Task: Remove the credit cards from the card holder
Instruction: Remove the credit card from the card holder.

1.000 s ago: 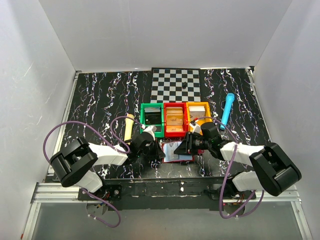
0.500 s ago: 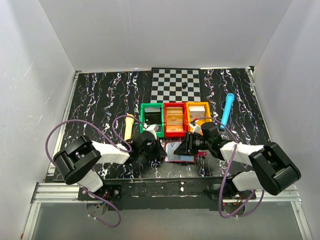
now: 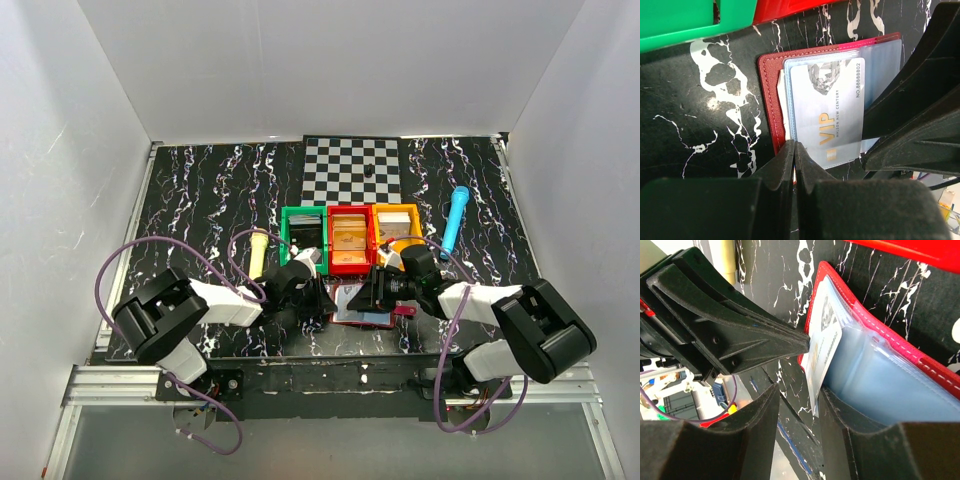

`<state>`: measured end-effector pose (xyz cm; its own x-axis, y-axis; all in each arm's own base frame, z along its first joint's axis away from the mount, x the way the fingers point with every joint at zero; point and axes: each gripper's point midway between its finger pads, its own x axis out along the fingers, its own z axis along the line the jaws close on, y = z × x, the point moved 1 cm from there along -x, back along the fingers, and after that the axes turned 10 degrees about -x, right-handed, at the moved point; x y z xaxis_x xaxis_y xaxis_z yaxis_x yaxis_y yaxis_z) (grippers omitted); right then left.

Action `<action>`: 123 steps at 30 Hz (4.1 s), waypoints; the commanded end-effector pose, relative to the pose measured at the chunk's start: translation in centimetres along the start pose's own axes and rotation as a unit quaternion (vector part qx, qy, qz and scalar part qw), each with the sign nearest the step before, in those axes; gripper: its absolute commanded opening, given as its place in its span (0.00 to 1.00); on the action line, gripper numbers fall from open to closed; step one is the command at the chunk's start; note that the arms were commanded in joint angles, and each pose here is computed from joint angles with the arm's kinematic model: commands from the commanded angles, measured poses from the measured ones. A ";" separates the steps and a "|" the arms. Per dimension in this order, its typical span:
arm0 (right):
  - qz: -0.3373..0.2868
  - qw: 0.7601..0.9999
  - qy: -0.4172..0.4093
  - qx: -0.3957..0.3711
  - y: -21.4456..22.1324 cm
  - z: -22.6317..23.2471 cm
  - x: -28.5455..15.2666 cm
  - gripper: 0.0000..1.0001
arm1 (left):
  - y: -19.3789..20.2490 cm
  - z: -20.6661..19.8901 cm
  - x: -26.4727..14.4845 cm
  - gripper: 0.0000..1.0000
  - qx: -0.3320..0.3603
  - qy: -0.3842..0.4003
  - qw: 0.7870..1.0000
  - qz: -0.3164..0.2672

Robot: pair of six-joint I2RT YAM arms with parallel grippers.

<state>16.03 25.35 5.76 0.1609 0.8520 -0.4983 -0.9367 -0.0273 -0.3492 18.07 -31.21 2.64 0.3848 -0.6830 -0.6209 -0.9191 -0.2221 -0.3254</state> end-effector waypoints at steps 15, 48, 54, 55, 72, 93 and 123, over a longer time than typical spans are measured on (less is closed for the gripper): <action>-0.024 0.999 -0.044 -0.009 -2.4 1.8 0.9 0.45 | 2.1 2.2 0.3 0.00 0.012 -0.025 0.999 0.040; -0.024 0.999 -0.026 -0.025 -1.5 1.9 -0.2 0.41 | 2.6 3.6 -0.3 0.00 -0.009 -0.049 0.998 0.038; -0.025 0.999 -0.018 -0.028 -1.4 1.6 -0.6 0.41 | 2.6 3.8 -0.4 0.00 -0.011 -0.054 0.998 0.037; -0.026 0.999 -0.016 -0.028 -1.5 1.6 -0.6 0.41 | 2.6 3.9 -0.3 0.00 -0.012 -0.056 0.998 0.038; -0.029 0.999 -0.006 -0.029 -1.4 1.1 -1.4 0.40 | 2.7 4.3 -0.2 0.00 -0.017 -0.065 0.997 0.040; -0.027 0.999 0.023 -0.022 -1.1 -0.2 -1.8 0.36 | 2.6 4.2 -0.7 0.00 -0.011 -0.058 0.998 0.031; -0.025 0.998 0.048 -0.015 -0.7 -1.5 -1.9 0.33 | 2.5 4.1 -1.1 0.00 -0.012 -0.054 0.998 0.026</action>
<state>16.52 22.78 5.24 0.2257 0.7857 -0.5759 -0.9294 -0.0034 -0.3690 17.33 -30.86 2.56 0.3774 -0.7067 -0.5985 -0.9234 -0.2380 -0.3012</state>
